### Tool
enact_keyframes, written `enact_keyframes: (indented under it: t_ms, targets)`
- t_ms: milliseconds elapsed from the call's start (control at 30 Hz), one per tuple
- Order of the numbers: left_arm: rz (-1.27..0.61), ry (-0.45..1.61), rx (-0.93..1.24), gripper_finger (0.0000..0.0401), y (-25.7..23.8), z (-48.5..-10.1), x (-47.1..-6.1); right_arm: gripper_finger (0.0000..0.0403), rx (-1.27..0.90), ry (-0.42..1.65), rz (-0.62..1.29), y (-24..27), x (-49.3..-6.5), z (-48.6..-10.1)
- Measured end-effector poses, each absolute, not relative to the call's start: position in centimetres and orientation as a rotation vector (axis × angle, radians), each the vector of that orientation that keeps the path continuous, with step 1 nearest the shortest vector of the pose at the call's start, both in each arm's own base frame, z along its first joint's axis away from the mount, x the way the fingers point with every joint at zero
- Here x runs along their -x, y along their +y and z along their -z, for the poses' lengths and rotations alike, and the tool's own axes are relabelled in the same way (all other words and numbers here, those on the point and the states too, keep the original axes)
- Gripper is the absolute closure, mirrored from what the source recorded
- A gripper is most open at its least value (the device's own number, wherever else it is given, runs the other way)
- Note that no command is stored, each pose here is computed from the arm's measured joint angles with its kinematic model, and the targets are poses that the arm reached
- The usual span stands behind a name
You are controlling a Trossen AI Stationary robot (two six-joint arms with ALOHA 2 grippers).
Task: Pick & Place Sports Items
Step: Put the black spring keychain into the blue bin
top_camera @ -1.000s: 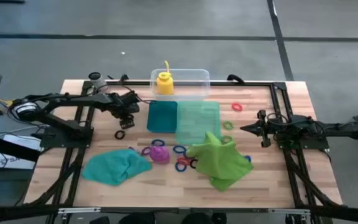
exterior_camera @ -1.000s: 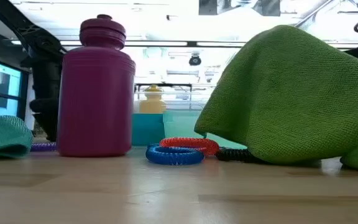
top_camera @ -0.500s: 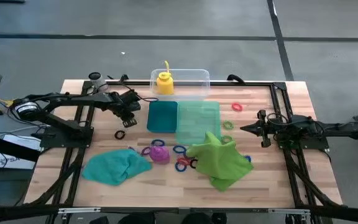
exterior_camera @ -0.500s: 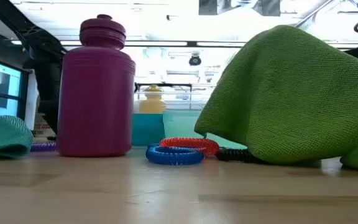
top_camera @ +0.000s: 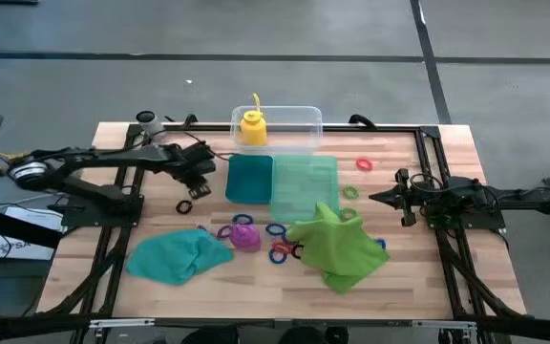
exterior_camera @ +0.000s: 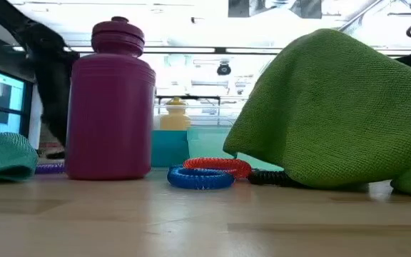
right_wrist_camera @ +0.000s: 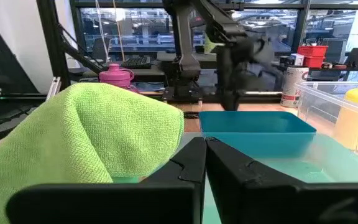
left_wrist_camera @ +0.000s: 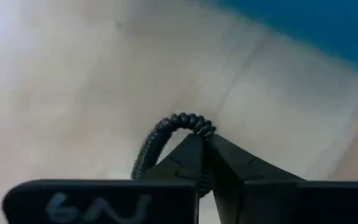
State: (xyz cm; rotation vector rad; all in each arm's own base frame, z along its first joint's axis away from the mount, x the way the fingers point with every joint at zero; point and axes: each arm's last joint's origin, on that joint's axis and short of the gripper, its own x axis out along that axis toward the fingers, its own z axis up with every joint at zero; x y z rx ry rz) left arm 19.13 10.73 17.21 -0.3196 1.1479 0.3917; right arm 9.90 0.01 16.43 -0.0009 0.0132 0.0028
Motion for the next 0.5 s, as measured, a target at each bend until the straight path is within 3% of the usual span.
enact_keyframes:
  t_ms: [500]
  targets:
    - [-0.328, 0.789, 0.222, 0.04, 7.9, -23.0, -20.8, 0.0402, 0.001, 0.013, -0.003, 0.0, -9.9, -16.4]
